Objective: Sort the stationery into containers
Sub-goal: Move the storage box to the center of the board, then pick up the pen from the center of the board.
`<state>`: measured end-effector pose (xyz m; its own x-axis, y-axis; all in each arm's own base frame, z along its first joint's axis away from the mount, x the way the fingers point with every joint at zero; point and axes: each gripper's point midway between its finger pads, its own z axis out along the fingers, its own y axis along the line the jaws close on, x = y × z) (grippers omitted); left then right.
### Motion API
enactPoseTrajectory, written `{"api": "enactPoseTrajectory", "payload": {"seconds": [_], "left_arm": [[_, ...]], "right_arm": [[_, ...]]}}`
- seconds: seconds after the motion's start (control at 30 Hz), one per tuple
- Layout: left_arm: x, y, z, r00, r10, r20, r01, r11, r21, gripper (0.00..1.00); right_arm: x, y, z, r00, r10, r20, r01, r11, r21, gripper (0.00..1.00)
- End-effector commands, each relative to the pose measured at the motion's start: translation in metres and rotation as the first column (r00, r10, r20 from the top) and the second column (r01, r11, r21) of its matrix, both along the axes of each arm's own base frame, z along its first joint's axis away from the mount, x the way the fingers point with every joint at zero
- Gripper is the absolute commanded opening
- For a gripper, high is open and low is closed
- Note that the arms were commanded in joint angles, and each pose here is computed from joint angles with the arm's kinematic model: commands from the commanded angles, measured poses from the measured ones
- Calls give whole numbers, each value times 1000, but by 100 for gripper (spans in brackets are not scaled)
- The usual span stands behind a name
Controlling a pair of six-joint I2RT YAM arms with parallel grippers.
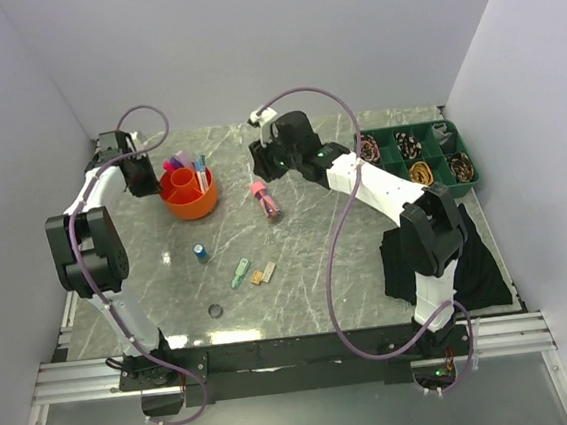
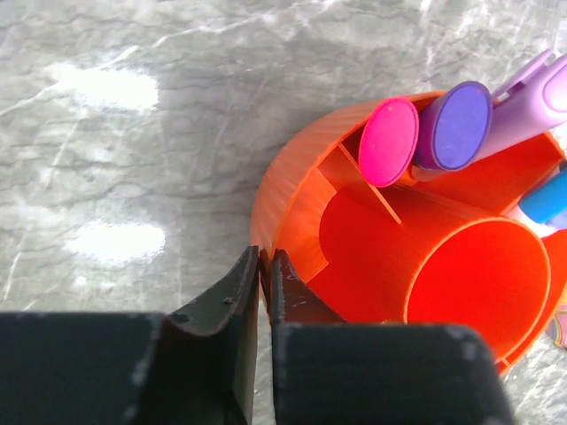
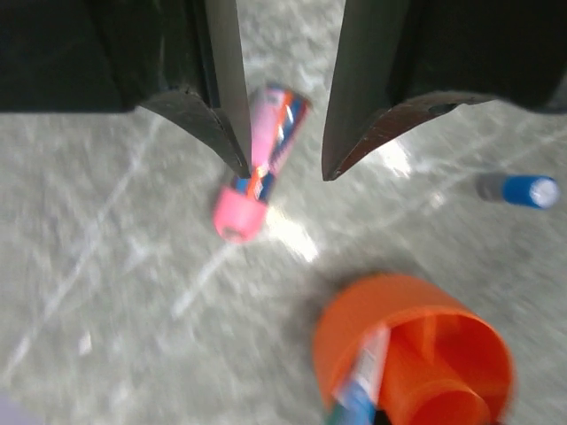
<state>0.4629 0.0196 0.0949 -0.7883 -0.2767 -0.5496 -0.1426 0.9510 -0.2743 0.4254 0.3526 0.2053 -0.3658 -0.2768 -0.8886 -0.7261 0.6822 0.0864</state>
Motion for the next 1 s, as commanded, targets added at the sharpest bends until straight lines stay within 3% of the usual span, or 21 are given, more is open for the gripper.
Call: {"api": "enactPoseTrajectory", "payload": {"seconds": [0.0,0.2,0.57,0.97], "left_arm": [[5,-32,16,996,-74,52,74,997,4,7],[-6,-52,8,996,-84,30,85,996,-21,3],[-22,-55,20,996,-81,41,83,996,-33,1],[-22,-64,52,988,-111,104,118,991,-62,2]], "right_arm": [[3,-28,-21,994,-99,-37,94,990,-109,47],[4,-31,-57,987,-103,-123,72,970,-233,51],[6,-6,-100,963,-133,-236,73,966,-247,56],[11,18,-127,951,-160,-266,87,959,-269,57]]}}
